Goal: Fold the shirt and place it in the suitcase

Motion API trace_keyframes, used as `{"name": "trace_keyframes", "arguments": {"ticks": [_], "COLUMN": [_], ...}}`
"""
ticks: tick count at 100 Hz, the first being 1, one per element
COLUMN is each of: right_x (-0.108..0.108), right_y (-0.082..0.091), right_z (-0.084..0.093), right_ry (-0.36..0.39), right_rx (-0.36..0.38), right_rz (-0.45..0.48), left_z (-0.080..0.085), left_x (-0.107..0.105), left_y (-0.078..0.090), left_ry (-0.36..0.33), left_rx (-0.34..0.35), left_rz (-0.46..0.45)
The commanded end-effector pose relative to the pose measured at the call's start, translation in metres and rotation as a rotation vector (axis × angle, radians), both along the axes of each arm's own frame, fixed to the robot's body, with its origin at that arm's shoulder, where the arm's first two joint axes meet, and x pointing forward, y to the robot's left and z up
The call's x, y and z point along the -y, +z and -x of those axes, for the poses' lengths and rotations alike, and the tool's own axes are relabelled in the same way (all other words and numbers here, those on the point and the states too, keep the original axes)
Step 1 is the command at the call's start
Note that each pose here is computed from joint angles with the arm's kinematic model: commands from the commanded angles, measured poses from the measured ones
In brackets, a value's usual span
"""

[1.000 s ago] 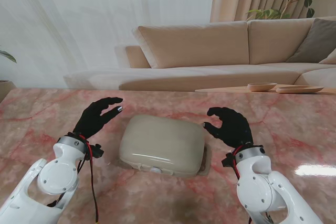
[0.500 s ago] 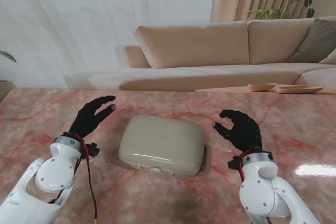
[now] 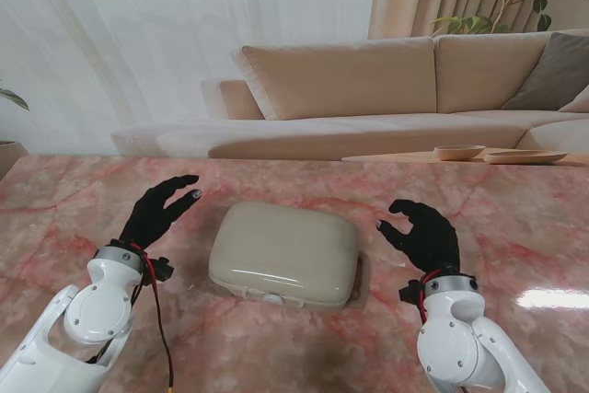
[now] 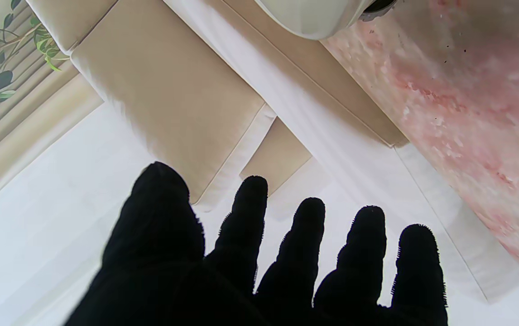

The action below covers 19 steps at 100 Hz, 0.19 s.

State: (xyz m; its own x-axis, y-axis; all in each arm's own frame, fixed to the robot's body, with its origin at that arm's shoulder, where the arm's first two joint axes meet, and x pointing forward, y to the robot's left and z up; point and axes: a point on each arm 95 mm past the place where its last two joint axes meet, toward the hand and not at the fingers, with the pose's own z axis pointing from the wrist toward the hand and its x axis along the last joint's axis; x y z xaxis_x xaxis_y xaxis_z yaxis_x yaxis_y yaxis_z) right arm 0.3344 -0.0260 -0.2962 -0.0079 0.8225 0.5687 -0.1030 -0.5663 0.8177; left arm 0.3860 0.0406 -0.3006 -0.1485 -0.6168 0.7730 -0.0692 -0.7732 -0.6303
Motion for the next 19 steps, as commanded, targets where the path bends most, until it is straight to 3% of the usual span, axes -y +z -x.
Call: {"name": "trace_keyframes", "arguments": {"ticks": [1, 19], "right_x": [0.0006, 0.0009], "right_y": [-0.0093, -0.0133], "right_z": [0.0026, 0.0015], "right_ry": [-0.003, -0.006], "right_rx": [-0.031, -0.043], "right_rz": [-0.011, -0.021], "left_z": [0.003, 0.0035], "left_x": [0.0022, 0.0039], "left_y": [-0.0046, -0.0069], "left_ry": [0.001, -0.004], "left_rx": [-0.019, -0.039], "left_rz": [0.003, 0.009]}}
